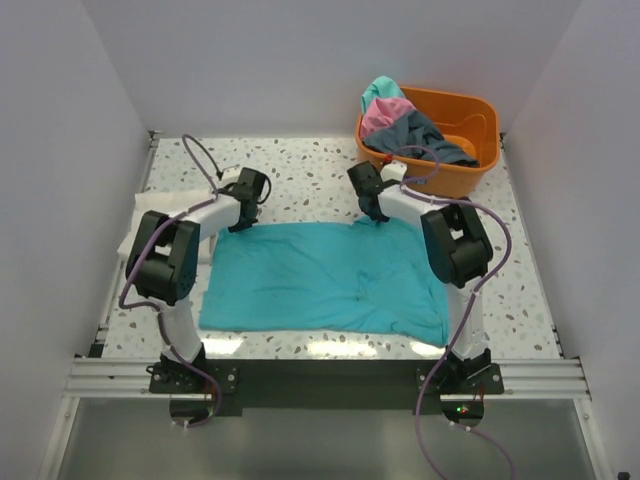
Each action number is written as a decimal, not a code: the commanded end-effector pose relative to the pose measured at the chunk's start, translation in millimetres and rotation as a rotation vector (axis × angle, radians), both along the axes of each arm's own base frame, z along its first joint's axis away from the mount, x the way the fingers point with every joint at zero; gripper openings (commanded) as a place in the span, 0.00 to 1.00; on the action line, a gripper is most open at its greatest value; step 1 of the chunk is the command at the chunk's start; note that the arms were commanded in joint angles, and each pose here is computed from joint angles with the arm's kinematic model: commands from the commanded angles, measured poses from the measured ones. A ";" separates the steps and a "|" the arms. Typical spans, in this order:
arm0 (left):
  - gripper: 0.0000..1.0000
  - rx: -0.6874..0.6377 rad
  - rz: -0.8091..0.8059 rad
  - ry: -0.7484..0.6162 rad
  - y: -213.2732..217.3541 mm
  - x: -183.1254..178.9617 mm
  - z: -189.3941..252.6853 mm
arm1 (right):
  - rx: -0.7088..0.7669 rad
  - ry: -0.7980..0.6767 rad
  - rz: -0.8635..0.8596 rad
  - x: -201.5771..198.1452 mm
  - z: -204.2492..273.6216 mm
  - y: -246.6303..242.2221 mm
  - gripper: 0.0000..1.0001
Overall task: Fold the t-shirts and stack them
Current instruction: Fold the tshirt
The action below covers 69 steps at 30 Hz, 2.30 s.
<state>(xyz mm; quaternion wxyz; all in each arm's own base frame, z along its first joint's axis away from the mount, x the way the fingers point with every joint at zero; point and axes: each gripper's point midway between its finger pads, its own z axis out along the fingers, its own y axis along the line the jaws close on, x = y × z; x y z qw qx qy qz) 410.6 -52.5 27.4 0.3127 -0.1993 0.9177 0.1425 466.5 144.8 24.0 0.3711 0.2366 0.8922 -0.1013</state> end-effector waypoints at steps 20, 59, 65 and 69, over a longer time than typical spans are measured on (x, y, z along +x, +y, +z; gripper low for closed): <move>0.00 -0.079 0.004 -0.150 6.0 -23.1 51.2 | -0.029 -0.112 0.025 -39.3 70.8 -22.0 0.00; 1.00 -0.210 0.028 -0.125 18.7 -155.8 50.6 | 0.055 0.050 0.072 -289.5 47.4 -24.8 0.72; 1.00 -0.292 -0.043 -0.229 0.5 -139.7 80.2 | 0.101 -0.123 0.138 -268.8 93.1 -22.3 0.99; 1.00 -0.322 -0.090 -0.219 -13.9 -126.4 79.5 | 0.065 -0.204 0.151 -249.4 117.4 -23.6 0.99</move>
